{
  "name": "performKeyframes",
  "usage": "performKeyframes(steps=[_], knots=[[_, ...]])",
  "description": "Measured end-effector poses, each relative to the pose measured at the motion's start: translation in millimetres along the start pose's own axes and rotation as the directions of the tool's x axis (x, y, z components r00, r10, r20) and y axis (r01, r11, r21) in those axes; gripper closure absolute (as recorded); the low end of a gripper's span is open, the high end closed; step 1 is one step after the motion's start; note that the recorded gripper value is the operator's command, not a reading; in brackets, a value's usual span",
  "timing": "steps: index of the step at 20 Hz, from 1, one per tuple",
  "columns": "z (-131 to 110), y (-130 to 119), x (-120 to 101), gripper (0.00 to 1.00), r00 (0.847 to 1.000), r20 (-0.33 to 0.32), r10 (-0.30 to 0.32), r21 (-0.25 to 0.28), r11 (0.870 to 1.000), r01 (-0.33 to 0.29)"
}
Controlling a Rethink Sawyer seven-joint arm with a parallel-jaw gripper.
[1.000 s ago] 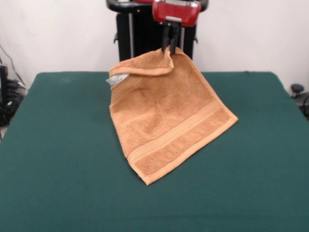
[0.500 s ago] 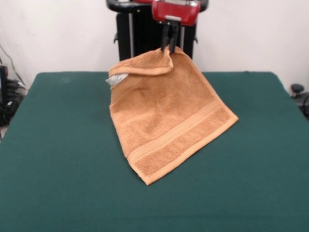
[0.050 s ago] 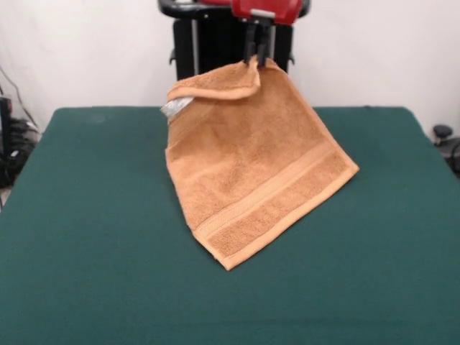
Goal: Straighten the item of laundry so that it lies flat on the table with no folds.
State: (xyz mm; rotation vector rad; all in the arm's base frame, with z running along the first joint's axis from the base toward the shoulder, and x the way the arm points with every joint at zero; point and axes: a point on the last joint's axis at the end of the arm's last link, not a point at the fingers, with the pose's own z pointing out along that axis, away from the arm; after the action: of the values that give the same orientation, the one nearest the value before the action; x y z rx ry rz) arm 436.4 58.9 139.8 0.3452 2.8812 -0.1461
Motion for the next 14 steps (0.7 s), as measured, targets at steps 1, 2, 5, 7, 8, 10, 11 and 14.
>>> performKeyframes(steps=[1, 2, 5, 7, 8, 10, 11, 14], knots=[[-0.2, 0.8, 0.3, 0.0, 1.0, 0.0, -0.002, 0.0, 1.0, 0.002], [-1.1, 4.2, 1.5, 0.0, 1.0, 0.002, -0.01, -0.002, 1.0, 0.01], [-2.0, 8.1, 3.3, 0.0, 1.0, 0.002, -0.019, -0.005, 1.0, 0.019], [-1.3, 4.1, 1.8, 0.0, 1.0, 0.001, -0.01, -0.002, 1.0, 0.01], [-1.1, 2.8, 1.3, 0.0, 1.0, 0.001, -0.007, -0.002, 1.0, 0.007], [-0.1, -1.4, -0.1, 0.0, 1.0, 0.0, 0.003, 0.001, 1.0, -0.003], [0.5, -3.1, -0.5, 0.0, 1.0, -0.002, 0.007, 0.002, 1.0, -0.007], [3.2, -7.9, -1.2, 0.0, 1.0, -0.008, 0.019, 0.004, 1.0, -0.019]])
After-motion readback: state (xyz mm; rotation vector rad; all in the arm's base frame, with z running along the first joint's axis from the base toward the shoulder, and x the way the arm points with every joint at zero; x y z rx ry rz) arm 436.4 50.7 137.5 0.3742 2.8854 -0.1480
